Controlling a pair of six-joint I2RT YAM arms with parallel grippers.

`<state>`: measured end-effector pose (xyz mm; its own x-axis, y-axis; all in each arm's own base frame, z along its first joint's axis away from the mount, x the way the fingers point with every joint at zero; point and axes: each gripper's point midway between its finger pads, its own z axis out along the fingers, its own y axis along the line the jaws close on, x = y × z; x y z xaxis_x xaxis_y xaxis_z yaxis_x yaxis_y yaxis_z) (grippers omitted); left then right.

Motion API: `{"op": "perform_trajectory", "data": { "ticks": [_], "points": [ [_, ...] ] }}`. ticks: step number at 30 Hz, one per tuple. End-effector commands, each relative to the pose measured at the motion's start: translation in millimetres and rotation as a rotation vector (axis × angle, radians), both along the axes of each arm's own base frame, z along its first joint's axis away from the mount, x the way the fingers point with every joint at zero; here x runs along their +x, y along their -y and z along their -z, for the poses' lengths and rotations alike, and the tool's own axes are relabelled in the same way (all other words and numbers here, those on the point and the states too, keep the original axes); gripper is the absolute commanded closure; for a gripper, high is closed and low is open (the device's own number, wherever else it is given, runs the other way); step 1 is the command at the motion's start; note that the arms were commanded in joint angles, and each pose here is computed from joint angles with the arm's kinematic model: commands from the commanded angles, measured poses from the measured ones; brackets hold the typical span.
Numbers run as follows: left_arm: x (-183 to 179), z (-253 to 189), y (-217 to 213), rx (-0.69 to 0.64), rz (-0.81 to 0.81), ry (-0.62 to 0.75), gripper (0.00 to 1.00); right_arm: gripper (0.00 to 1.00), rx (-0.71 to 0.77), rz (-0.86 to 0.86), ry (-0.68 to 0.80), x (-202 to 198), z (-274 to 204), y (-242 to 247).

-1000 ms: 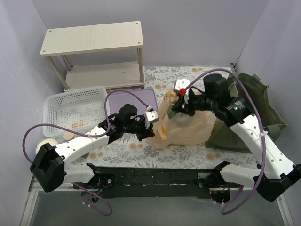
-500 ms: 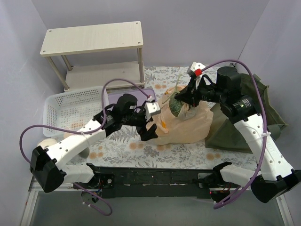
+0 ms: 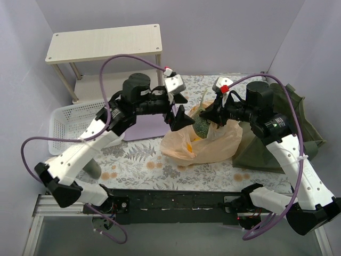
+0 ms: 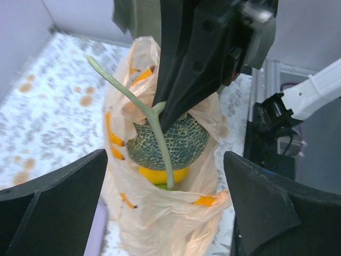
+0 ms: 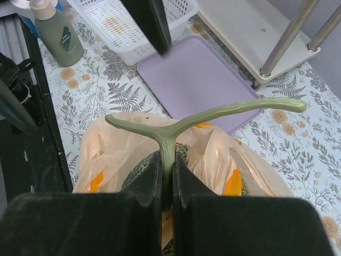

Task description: Untie the knot of the grocery bags and take out the mixed food

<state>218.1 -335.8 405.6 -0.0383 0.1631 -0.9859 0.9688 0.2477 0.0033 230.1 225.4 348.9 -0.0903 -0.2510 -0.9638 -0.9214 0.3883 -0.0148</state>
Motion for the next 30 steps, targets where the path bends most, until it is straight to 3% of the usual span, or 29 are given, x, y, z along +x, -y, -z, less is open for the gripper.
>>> {"op": "perform_trajectory", "data": {
  "ticks": [1,5,8,9,11,12,14,17,18,20,21,26,30],
  "points": [
    [-3.2,29.0,24.2,0.03,0.096,-0.17,0.13,0.99,0.019,-0.003,0.087,3.4,-19.5,-0.1],
    [8.3,43.5,33.5,0.054,0.086,-0.189,0.26,0.99,0.023,-0.013,0.091,2.0,-21.9,-1.3],
    [6.9,37.7,39.4,0.037,0.123,-0.183,0.5,0.99,0.014,-0.01,0.086,2.2,-16.1,-0.5],
    [5.3,33.7,41.3,0.029,0.139,-0.185,0.7,0.99,0.008,-0.007,0.084,2.4,-12.7,0.3],
    [1.0,30.4,41.8,0.024,0.162,-0.193,0.95,0.99,-0.016,0.011,0.068,6.0,1.1,2.8],
    [0.8,29.1,40.5,0.024,0.158,-0.194,1.0,0.99,-0.031,0.011,0.067,6.7,7.3,3.5],
    [-5.0,25.5,36.9,0.029,0.171,-0.19,1.0,0.99,-0.07,0.017,0.041,7.4,26.4,6.5],
    [-11.8,19.0,28.7,0.044,0.186,-0.167,1.0,0.72,-0.113,0.052,0.014,9.9,46.8,13.1],
    [-11.9,16.4,25.4,0.047,0.179,-0.157,1.0,0.58,-0.121,0.058,0.004,9.1,50.5,14.8],
    [-11.6,8.2,13.9,0.047,0.151,-0.12,1.0,0.5,-0.155,0.049,-0.022,2.6,60.7,19.0],
    [-7.9,4.2,8.2,0.043,0.123,-0.103,1.0,0.31,-0.168,0.047,-0.036,0.1,65.5,20.7],
    [18.8,-28.2,-31.8,-0.016,-0.012,-0.042,1.0,0.21,-0.222,0.068,-0.054,-10.7,87.7,33.8],
    [35.1,-52.0,-54.3,-0.067,-0.086,-0.009,1.0,0.2,-0.287,0.072,-0.105,-15.7,124.4,42.3]
  ]
}}
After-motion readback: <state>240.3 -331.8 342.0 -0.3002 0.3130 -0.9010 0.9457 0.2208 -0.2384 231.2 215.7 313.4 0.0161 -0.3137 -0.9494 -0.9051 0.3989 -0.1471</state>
